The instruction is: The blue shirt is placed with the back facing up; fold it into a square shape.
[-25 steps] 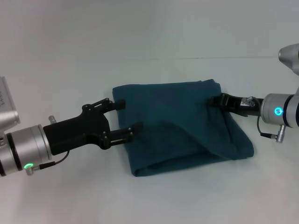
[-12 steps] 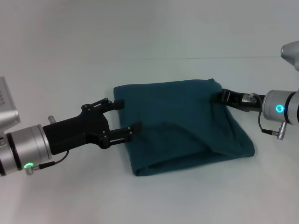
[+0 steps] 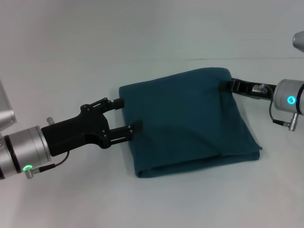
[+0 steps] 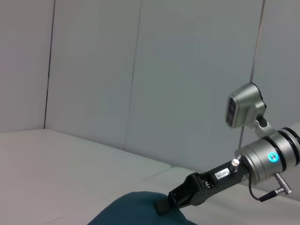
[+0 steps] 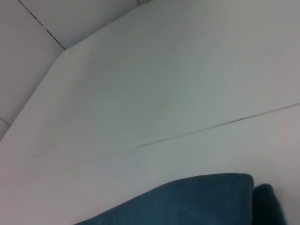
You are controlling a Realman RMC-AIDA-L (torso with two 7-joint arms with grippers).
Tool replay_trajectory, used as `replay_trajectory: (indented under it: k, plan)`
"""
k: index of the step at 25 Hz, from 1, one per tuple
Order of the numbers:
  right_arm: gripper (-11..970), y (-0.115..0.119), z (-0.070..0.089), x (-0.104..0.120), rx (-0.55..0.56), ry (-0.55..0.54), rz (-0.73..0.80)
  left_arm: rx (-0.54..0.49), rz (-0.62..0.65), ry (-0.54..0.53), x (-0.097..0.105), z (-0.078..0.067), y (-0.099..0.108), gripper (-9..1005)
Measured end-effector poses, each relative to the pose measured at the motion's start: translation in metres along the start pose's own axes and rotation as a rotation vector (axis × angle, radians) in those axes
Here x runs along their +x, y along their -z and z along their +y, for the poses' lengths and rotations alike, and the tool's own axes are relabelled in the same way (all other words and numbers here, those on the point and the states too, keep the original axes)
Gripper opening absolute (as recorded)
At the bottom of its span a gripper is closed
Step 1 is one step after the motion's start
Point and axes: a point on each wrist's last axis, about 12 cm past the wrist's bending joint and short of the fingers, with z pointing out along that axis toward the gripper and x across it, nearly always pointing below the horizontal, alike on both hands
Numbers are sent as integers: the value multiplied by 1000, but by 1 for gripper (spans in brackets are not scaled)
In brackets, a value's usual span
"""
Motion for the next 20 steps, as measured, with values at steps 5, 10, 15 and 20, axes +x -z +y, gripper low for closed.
replay_trajectory:
  k: [5, 10, 15, 20]
  plan:
    - [54, 2, -2, -5, 7, 14, -6, 0, -2, 20, 0, 0, 1, 832]
    - [57, 3, -4, -5, 20, 25, -2, 2, -3, 32, 0, 0, 1, 833]
    - [59, 2, -6, -1, 38, 28, 0, 0, -3, 37, 0, 0, -1, 832]
    - [148, 4, -14, -1, 90, 38, -31, -27, -16, 53, -4, 4, -2, 831]
